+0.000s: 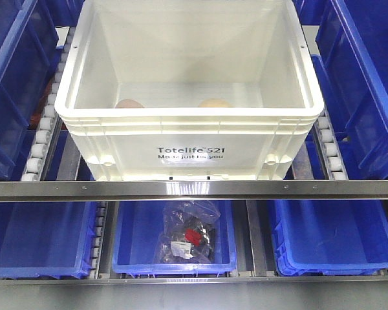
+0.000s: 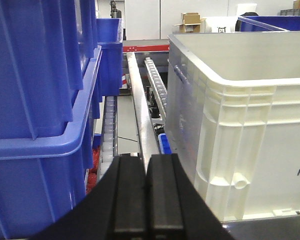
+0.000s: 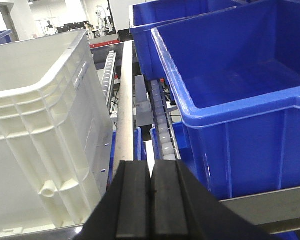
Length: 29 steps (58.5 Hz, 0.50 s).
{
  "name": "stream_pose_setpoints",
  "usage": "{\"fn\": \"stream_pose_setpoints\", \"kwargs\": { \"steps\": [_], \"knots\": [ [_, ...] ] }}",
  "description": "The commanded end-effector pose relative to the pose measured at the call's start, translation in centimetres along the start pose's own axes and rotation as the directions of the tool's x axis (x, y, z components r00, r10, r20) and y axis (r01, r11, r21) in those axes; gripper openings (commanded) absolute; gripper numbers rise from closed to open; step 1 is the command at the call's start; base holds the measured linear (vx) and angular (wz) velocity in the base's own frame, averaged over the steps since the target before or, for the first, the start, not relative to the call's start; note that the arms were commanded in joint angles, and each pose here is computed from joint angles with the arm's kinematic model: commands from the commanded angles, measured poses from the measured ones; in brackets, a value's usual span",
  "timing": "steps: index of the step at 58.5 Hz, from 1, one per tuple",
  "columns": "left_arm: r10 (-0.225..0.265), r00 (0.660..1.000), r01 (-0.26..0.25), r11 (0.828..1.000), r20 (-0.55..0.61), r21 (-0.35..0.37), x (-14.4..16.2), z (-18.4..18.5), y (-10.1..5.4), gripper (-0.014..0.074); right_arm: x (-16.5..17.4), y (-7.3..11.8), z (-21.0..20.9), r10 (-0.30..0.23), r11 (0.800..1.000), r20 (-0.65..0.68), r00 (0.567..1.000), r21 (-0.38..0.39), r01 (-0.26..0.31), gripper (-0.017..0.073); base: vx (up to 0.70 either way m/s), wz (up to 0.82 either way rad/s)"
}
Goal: Place moving items into box and shelve
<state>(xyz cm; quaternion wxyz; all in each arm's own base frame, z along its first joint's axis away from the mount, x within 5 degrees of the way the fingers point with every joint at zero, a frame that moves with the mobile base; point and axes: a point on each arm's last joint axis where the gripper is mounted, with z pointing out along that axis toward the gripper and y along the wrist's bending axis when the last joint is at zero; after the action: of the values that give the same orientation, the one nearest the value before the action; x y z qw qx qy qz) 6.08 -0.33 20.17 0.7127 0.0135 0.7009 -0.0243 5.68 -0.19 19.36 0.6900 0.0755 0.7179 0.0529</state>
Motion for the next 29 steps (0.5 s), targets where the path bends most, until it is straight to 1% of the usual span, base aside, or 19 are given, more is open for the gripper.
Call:
{"fn": "stream_pose_setpoints", "kwargs": {
  "steps": [1,17,28,29],
  "knots": [
    [-0.017,0.997,0.017,1.000,0.081,-0.008,-0.99,0.02,0.08,-0.0006,-0.65,0.15,-0.08,-0.031,0.999,0.093,0.995,-0.016,0.032,-0.0008,0.00,0.00],
    [-0.017,0.997,0.017,1.000,0.081,-0.008,-0.99,0.02,0.08,-0.0006,-0.65,0.15,-0.08,-0.031,0.999,0.093,0.995,-0.016,0.032,-0.0008,0.00,0.00],
    [-0.017,0.997,0.017,1.000,0.081,-0.008,-0.99,0.02,0.08,-0.0006,-0.64,0.16,-0.08,-0.016,1.000,0.091,0.996,-0.018,0.018,-0.0008,0.00,0.00],
    [-0.017,0.997,0.017,1.000,0.081,-0.008,-0.99,0.02,0.08,-0.0006,-0.64,0.16,-0.08,-0.023,1.000,0.091,0.996,-0.017,0.025,-0.0008,0.00,0.00]
  ]
}}
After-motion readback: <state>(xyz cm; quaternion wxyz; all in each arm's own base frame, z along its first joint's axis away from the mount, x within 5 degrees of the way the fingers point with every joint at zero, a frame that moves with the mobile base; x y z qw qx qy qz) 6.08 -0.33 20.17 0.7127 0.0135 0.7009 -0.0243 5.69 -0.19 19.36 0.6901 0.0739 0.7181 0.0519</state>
